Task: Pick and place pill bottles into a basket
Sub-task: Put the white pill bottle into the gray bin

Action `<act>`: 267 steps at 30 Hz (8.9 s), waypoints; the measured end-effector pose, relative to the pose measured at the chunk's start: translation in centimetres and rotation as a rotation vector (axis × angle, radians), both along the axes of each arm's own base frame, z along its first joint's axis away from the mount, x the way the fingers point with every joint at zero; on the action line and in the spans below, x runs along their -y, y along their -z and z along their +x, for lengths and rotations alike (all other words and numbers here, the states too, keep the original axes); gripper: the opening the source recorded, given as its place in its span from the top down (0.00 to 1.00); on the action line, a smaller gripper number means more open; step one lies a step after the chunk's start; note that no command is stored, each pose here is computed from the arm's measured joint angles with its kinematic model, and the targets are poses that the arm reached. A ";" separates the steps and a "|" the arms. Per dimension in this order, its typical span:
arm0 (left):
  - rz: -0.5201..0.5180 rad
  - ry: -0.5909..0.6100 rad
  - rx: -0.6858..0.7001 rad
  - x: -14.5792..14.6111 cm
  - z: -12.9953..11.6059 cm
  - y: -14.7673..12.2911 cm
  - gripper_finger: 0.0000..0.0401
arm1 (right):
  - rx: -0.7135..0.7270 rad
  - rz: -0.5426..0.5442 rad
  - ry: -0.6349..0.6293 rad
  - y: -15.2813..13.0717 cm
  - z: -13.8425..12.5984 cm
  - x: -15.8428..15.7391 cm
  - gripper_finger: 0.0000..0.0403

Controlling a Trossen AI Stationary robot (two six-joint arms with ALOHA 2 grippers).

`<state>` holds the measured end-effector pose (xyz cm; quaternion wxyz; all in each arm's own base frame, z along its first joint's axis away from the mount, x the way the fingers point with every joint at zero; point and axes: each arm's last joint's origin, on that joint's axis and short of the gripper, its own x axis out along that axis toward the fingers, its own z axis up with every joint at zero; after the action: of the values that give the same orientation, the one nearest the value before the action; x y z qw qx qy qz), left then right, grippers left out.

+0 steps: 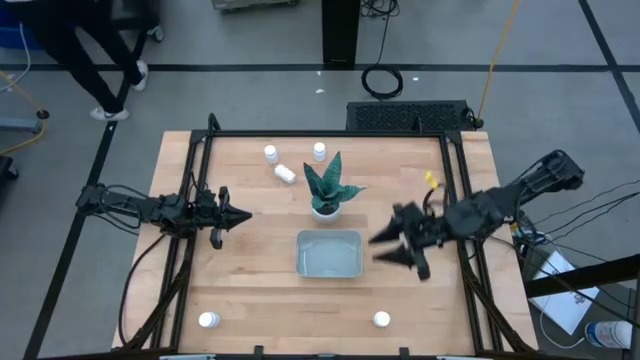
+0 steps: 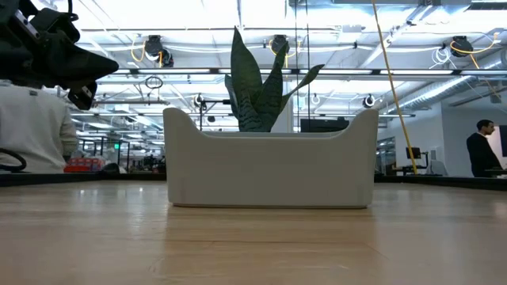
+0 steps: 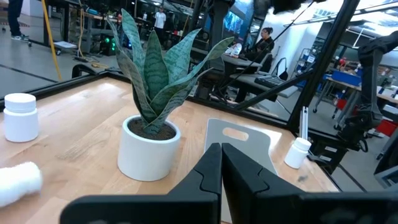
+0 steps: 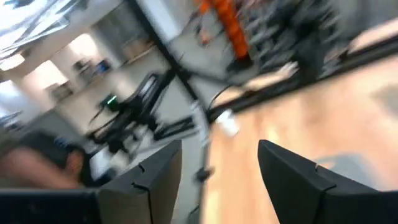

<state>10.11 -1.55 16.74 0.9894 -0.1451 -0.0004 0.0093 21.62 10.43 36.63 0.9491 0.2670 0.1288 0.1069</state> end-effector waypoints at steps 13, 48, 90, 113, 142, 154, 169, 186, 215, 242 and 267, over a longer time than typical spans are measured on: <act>0.000 0.000 0.000 0.0 0.0 0.0 0.97 | -0.706 -0.276 -0.265 2.8 2.3 -5.1 0.46; 0.000 0.000 0.000 0.0 0.0 0.0 0.97 | -0.947 0.009 -0.061 11.2 5.7 -11.3 0.22; 0.000 0.000 0.000 0.0 0.0 0.0 0.97 | -1.132 -0.108 0.045 16.9 5.3 -13.8 0.15; 0.000 0.000 0.000 0.0 0.0 0.0 0.97 | -1.184 -0.097 0.061 18.0 5.4 -14.0 0.29; 0.000 0.000 0.000 0.0 0.0 0.0 0.97 | -1.087 -0.095 0.089 14.2 6.4 -10.2 0.61; 0.000 0.000 0.000 0.0 0.0 0.0 0.97 | -0.846 -0.038 0.178 7.2 6.5 -3.0 0.62; 0.000 0.000 0.000 0.0 0.0 0.0 0.97 | -0.896 -0.246 0.118 3.1 9.3 3.2 0.62; 0.000 0.000 0.000 0.0 0.0 0.0 0.97 | -1.032 -0.457 -0.142 8.0 15.3 3.6 0.62; 0.000 0.000 0.000 0.0 0.0 0.0 0.97 | -1.106 -0.511 -0.161 17.3 14.9 3.6 0.60; 0.000 0.000 0.000 0.0 0.0 0.0 0.97 | -0.977 -0.425 -0.043 12.3 13.3 4.1 0.30; 0.000 0.000 0.000 0.0 0.0 0.0 0.97 | -0.239 -0.298 0.314 -1.6 9.4 8.5 0.37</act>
<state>10.11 -1.55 16.74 0.9894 -0.1451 -0.0005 0.0094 31.05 1.96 38.26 0.9609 0.1517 0.2114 -0.0944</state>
